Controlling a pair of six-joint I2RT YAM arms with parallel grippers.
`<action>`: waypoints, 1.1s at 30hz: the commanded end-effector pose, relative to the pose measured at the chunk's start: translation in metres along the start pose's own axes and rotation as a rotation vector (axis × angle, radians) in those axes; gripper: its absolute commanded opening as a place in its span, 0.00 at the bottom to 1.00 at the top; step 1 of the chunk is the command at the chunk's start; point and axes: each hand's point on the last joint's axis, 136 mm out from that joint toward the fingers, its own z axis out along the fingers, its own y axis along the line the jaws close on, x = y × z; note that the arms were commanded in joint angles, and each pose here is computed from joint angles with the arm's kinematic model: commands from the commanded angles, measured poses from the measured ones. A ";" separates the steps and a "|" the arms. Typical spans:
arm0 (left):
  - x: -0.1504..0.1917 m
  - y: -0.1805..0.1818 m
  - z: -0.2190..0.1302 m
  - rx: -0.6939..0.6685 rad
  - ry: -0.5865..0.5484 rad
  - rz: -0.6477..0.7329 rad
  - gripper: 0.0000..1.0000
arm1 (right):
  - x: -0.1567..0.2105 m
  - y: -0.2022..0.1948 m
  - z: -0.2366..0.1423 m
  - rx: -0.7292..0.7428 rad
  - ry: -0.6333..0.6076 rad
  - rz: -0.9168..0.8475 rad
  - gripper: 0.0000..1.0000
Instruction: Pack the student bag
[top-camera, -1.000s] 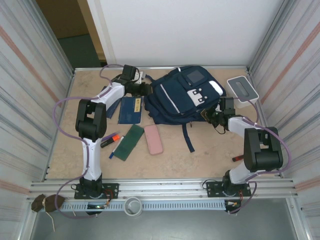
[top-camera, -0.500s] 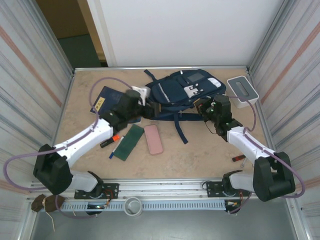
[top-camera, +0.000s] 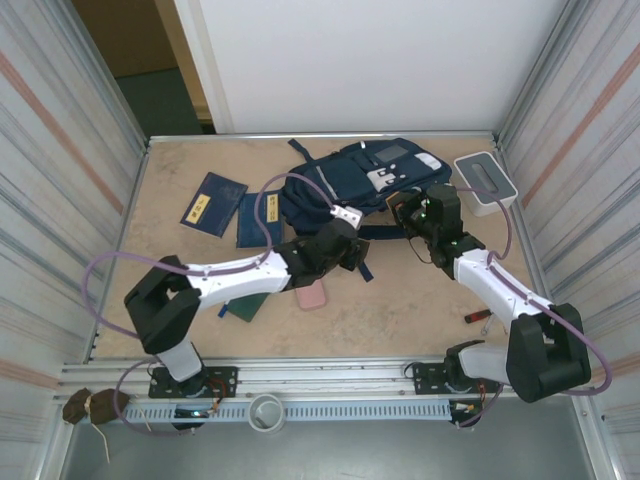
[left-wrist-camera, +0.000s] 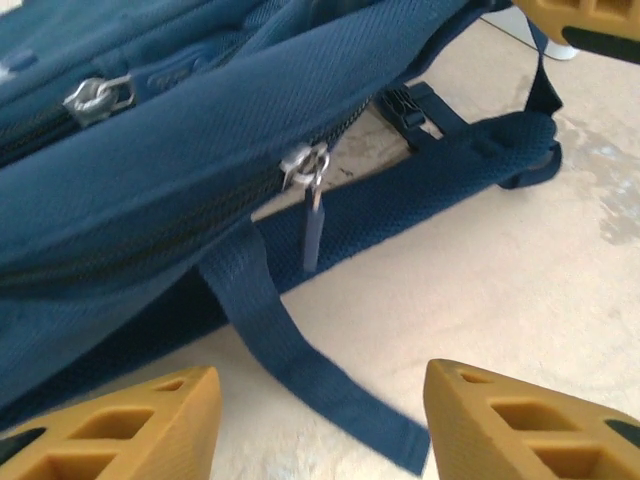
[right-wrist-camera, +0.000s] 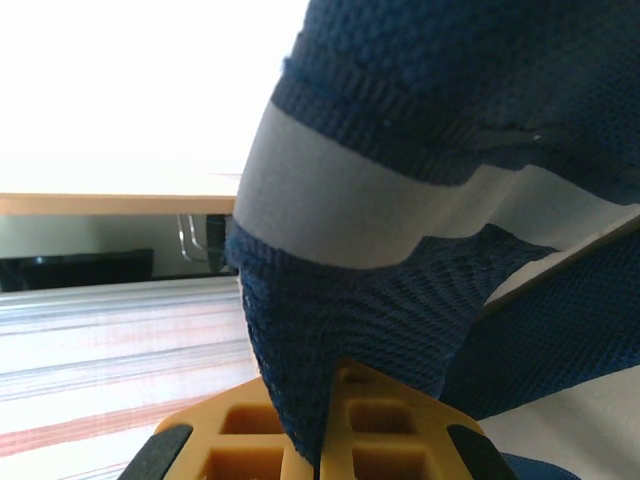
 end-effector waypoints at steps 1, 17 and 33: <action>-0.026 0.003 0.007 -0.074 -0.081 -0.010 0.52 | -0.003 0.047 -0.004 -0.131 -0.002 -0.020 0.01; -0.042 0.012 0.052 -0.109 -0.071 -0.082 0.14 | 0.002 0.026 -0.006 -0.064 0.004 -0.067 0.02; -0.010 0.059 0.012 0.024 0.055 -0.069 0.00 | -0.049 -0.034 -0.015 0.143 0.030 -0.228 0.02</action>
